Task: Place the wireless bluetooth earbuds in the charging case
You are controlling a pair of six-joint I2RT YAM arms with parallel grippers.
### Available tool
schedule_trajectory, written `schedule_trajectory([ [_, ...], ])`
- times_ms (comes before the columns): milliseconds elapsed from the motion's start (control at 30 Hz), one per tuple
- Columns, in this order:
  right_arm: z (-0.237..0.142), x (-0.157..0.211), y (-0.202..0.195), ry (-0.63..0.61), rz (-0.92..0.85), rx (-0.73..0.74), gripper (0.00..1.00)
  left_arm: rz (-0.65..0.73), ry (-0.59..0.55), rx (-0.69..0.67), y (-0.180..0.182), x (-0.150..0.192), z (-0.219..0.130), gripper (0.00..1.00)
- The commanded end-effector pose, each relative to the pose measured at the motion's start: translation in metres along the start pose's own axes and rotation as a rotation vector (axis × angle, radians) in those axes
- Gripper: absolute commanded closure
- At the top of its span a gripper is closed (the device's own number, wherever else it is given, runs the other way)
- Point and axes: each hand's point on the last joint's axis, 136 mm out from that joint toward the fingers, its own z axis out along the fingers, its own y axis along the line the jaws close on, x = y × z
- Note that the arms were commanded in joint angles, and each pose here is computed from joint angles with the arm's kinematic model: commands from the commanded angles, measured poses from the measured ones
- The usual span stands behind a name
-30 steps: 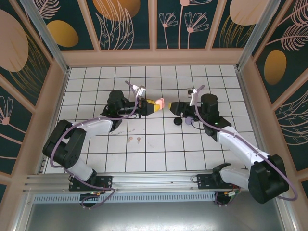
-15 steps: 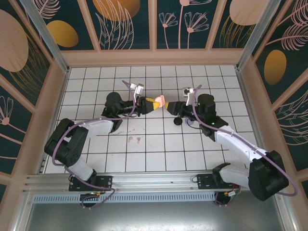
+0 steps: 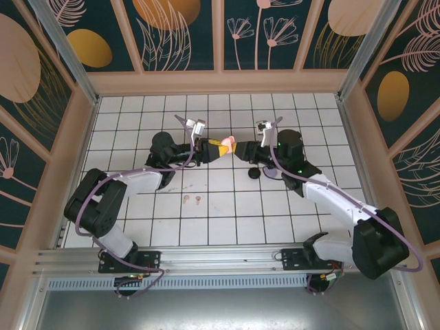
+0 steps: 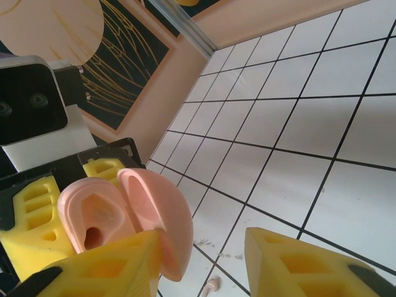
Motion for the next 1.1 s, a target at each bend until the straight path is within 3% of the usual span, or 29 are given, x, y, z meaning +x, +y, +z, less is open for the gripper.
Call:
schedule_trajectory([
  [0, 0.005, -0.015, 0.007, -0.03, -0.032, -0.008, 0.62, 0.027, 0.006, 0.04, -0.008, 0.003, 0.0, 1.0],
  [467, 0.009, -0.018, 0.017, -0.015, -0.045, -0.045, 0.99, 0.015, 0.008, 0.036, -0.005, 0.004, 0.002, 1.0],
  [667, 0.007, -0.021, 0.023, -0.015, -0.057, -0.049, 1.0, 0.0, 0.001, 0.015, 0.002, 0.004, 0.003, 0.99],
  [1067, 0.004, -0.029, 0.014, -0.052, -0.062, 0.037, 1.0, -0.022, -0.048, -0.119, 0.029, 0.0, 0.001, 0.52],
])
